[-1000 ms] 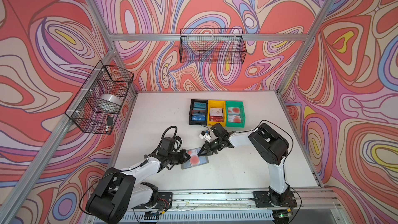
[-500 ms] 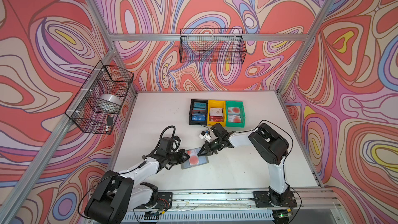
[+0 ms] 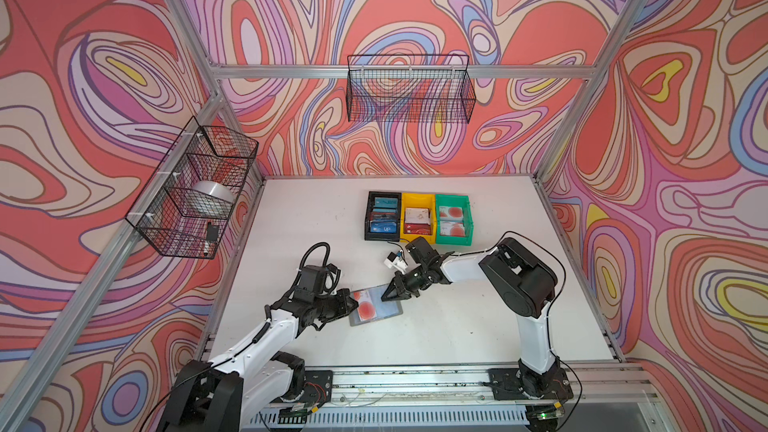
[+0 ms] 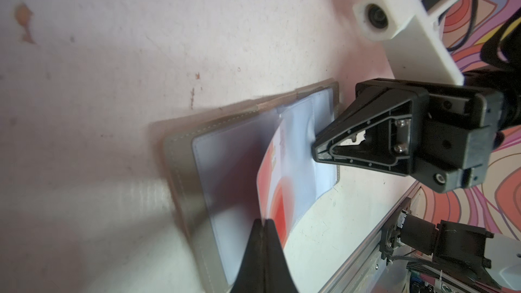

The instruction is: Take the credit cards out of the card holder

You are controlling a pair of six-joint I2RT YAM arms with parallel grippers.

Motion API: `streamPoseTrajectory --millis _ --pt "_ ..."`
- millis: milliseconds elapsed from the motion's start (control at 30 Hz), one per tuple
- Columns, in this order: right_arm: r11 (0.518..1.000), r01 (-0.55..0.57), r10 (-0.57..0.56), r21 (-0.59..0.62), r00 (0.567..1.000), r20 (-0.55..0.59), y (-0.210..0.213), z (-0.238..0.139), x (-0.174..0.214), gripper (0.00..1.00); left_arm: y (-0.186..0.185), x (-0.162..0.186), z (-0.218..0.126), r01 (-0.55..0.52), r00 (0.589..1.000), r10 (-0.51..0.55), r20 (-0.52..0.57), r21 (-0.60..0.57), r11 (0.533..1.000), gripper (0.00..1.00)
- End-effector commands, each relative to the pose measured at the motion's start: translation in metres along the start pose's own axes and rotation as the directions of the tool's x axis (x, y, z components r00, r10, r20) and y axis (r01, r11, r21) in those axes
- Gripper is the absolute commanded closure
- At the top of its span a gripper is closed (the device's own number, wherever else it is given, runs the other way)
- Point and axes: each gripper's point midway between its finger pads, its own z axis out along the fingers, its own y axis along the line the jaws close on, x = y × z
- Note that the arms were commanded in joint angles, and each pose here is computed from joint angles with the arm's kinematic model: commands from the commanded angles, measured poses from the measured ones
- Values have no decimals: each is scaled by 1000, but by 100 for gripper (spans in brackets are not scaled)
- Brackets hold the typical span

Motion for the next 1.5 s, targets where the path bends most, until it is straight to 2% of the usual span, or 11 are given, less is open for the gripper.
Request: streamPoseTrajectory --millis 0,200,367,567,667,700,867,1233,1467 --pt "997 -7 8 82 1000 -11 -6 -4 5 93 9 -2 -15 32 999 -30 20 -89 996 99" --pt "995 32 -31 91 999 -12 6 -11 0 91 -7 -17 -40 -2 995 12 102 -93 996 99" --pt "994 88 -88 65 996 -1 30 -22 -3 87 -14 -20 -41 -6 995 12 99 -64 998 100" --pt "982 183 -183 -47 983 1 73 -42 -6 79 -53 -33 -40 -60 993 47 112 115 992 100" --pt "970 228 -230 -89 973 -12 88 -51 -6 76 -66 -36 -41 -80 993 63 103 166 983 100" --pt "966 237 -240 -103 971 -20 91 -53 -5 75 -83 -46 -51 -110 988 85 129 200 974 100" --pt "956 259 -267 -140 963 -42 96 -57 -6 70 -111 -52 -62 -153 982 109 154 312 938 100" --pt "937 290 -298 -194 955 -13 105 -66 -4 67 -110 -49 -62 -136 983 88 159 329 934 100" --pt "923 315 -323 -222 946 -1 114 -70 -3 68 -107 -49 -55 -122 987 79 139 329 936 100"
